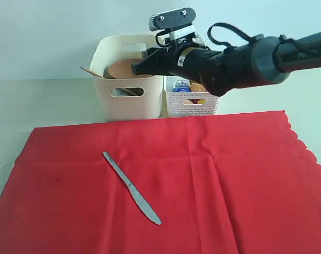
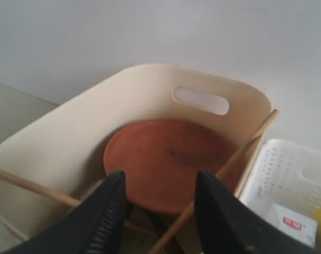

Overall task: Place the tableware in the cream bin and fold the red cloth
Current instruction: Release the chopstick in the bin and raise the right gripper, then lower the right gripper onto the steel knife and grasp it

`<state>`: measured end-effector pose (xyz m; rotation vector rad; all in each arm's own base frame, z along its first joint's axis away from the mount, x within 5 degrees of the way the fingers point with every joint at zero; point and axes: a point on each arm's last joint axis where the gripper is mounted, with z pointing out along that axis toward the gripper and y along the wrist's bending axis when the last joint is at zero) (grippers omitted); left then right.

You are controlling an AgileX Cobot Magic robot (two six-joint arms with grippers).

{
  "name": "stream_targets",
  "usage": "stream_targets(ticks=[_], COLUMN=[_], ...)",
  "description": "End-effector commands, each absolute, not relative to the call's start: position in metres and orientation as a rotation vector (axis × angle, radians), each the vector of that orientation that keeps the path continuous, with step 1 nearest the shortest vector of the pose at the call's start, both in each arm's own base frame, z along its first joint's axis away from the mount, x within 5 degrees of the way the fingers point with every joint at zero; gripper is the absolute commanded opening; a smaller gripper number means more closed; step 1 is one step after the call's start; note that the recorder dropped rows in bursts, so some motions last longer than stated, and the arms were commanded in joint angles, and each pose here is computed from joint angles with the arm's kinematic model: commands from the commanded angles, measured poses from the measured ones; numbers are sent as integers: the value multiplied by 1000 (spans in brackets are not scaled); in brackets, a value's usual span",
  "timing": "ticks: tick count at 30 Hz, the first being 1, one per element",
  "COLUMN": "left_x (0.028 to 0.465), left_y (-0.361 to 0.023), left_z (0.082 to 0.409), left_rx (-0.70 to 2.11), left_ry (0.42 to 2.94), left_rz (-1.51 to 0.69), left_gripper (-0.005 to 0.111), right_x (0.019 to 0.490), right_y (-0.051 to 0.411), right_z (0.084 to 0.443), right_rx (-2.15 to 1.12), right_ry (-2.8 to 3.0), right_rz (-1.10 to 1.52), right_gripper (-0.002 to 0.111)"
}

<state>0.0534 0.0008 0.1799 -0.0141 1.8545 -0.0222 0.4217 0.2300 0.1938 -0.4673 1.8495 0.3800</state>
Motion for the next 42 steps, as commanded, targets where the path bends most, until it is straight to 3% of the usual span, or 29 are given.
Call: stream_targets(ticks=[1,10,19,34,42], left_x=[53,53,53,53,53], left_y=[1,1,1,1,1], left_z=[181,181,181,181,181], left_rx=[-13,-13,-13,-13,-13], left_ry=[1839,1839,1839,1839,1839], left_rz=[-22,-22,-22,-22,-22], left_gripper=[0,0,0,0,0], right_x=[408,371,349,316,288], right_y=[218,193,183,210,234], right_z=[224,263,268,269,253], right_rx=[-482,-514,-531,-782,-950], right_ry=[1988,2278,2485,2598,2600], right_rz=[322,208,179,702,796], right_gripper=[42,42,42,42,42])
